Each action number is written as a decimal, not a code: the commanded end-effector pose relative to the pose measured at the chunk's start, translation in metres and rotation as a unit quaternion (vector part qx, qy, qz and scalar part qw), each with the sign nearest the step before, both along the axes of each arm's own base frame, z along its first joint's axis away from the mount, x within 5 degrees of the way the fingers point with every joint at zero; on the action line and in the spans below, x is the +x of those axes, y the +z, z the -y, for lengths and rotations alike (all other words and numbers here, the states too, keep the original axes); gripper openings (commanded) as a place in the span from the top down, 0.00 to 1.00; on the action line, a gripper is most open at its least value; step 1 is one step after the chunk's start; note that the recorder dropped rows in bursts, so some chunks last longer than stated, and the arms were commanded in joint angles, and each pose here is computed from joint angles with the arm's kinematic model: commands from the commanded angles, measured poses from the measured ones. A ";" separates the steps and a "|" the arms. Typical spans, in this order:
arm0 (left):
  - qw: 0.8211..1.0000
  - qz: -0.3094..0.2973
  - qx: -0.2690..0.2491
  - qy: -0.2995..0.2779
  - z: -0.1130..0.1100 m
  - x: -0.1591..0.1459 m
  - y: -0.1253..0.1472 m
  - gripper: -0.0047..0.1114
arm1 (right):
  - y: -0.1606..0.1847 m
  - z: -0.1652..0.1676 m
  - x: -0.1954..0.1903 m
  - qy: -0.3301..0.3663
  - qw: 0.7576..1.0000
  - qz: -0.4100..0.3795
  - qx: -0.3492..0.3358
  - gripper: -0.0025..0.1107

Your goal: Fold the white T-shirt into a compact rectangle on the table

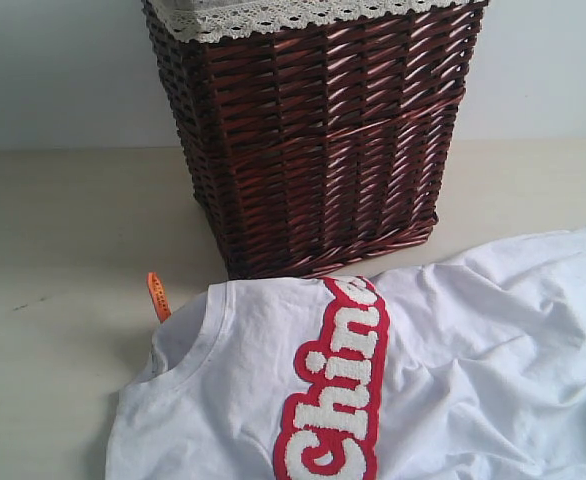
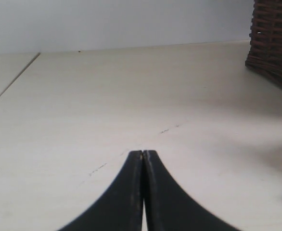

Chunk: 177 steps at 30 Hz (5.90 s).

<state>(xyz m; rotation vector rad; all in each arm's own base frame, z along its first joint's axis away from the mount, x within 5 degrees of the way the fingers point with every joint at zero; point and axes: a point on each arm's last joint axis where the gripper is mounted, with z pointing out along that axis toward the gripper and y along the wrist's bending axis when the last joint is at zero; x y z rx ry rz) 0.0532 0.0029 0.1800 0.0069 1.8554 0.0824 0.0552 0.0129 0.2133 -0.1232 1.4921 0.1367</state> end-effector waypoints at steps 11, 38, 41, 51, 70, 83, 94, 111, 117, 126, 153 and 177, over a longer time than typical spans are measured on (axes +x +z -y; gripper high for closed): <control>1.000 0.007 -0.001 0.000 0.000 0.000 0.001 0.96 | -0.001 0.000 0.000 0.000 1.000 0.000 0.005 0.80; 0.991 -0.129 -0.020 0.005 -0.009 0.152 0.097 0.96 | -0.001 0.000 0.000 0.001 1.000 -0.001 0.006 0.80; 0.992 -0.120 -0.041 0.009 -0.009 0.158 0.102 0.96 | -0.001 0.000 0.000 0.001 1.000 -0.001 0.006 0.80; 0.918 -0.298 -0.089 -0.244 0.049 0.165 0.054 0.96 | -0.001 0.000 0.000 0.001 1.000 -0.001 0.007 0.80; 0.871 -0.155 -0.066 -0.462 0.110 0.224 0.003 0.43 | -0.001 0.000 0.000 0.001 1.000 -0.001 0.006 0.80; 0.809 -0.192 -0.023 -0.556 0.129 0.263 -0.034 0.49 | -0.001 0.000 0.000 0.001 1.000 -0.001 0.007 0.80; 0.782 -0.232 -0.046 -0.577 0.135 0.261 -0.067 0.50 | -0.001 0.002 0.000 -0.010 1.000 0.001 0.005 0.80; 0.586 -0.289 0.168 -0.738 0.112 0.224 -0.071 0.95 | -0.001 0.002 0.000 -0.009 1.000 0.000 0.009 0.80; 0.602 -0.257 0.187 -0.732 0.116 0.224 -0.048 0.91 | -0.001 0.002 0.000 -0.009 1.000 0.000 0.009 0.80; 0.682 -0.222 0.219 -0.662 0.117 0.240 -0.031 0.45 | -0.001 0.002 0.000 -0.009 1.000 0.000 0.009 0.80; 0.679 -0.175 0.118 -0.703 0.170 0.242 -0.019 0.62 | -0.001 0.002 0.000 -0.009 1.000 0.000 0.009 0.80; 0.484 -0.265 0.094 -0.829 0.170 0.168 -0.021 0.96 | -0.001 0.002 0.000 -0.009 1.000 0.000 0.009 0.80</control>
